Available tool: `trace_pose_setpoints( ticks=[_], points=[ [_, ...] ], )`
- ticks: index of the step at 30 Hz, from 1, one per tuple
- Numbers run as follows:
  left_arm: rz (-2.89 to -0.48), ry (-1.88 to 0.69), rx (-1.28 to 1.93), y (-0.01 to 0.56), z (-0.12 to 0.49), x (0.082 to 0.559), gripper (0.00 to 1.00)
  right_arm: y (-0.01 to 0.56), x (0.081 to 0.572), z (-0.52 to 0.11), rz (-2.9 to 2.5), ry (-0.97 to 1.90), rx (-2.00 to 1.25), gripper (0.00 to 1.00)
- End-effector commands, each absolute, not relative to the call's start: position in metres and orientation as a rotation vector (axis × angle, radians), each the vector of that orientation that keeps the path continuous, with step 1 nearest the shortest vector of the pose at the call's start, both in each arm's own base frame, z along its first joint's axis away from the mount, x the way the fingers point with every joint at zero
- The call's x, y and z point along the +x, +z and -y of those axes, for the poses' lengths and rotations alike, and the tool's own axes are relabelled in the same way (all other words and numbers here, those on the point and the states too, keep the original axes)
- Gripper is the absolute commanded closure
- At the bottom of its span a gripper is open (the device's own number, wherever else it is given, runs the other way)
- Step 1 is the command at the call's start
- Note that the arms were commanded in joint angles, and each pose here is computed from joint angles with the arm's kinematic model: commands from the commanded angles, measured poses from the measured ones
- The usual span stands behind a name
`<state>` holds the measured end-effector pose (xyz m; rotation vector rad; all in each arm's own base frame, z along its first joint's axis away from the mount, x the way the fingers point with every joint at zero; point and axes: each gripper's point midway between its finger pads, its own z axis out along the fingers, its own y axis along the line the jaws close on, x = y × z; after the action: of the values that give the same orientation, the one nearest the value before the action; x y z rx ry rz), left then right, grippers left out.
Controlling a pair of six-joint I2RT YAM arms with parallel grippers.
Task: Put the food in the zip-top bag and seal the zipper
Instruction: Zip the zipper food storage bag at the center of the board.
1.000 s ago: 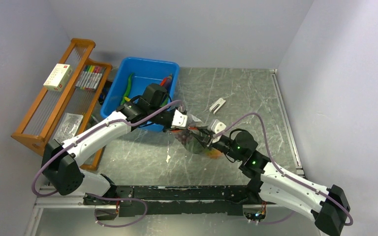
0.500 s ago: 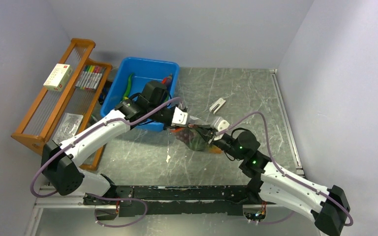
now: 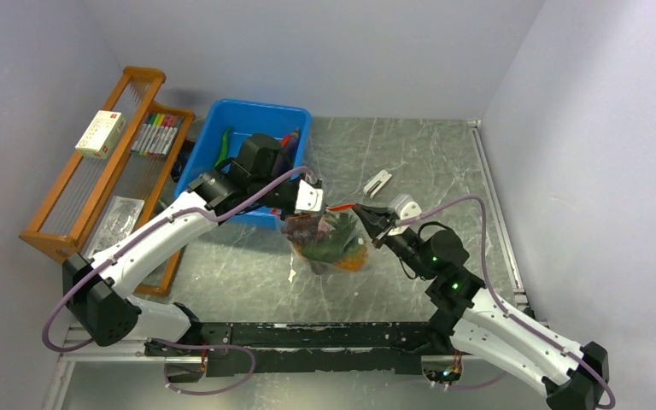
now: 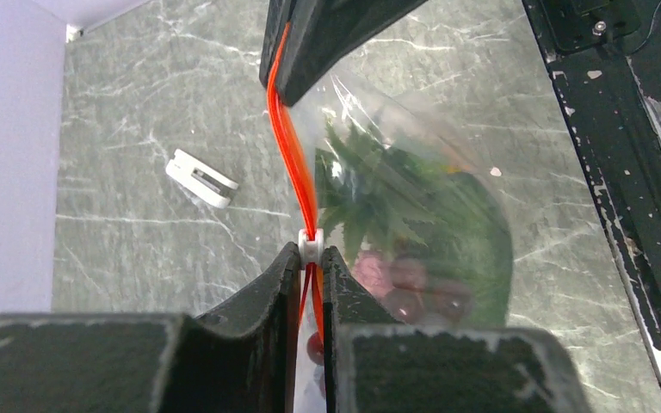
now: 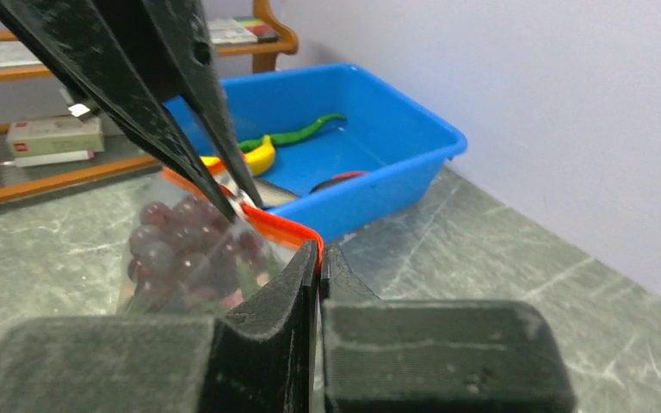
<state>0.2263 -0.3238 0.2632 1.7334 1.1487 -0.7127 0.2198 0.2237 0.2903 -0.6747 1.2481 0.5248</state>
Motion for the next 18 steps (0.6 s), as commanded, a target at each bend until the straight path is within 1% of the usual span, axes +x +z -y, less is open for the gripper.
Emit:
trace_pose_setpoints(
  ticks=[1, 10, 14, 18],
  points=[
    [-1.256, -0.664, 1.718, 0.261, 0.309, 0.235, 0.93, 0.292, 0.236, -0.187, -1.280, 0.452, -0.477, 1.00],
    [-1.321, -0.701, 1.695, 0.250, 0.319, 0.256, 0.93, 0.277, 0.244, -0.158, -1.371, 0.363, -0.417, 1.00],
    [-1.324, -0.705, 1.705, 0.248, 0.322, 0.261, 0.93, 0.261, 0.243, -0.160, -1.437, 0.390, -0.433, 1.00],
    [-1.308, -0.730, 1.690, 0.254, 0.327, 0.261, 0.93, 0.264, 0.240, -0.160, -1.447, 0.424, -0.412, 1.00]
  ],
)
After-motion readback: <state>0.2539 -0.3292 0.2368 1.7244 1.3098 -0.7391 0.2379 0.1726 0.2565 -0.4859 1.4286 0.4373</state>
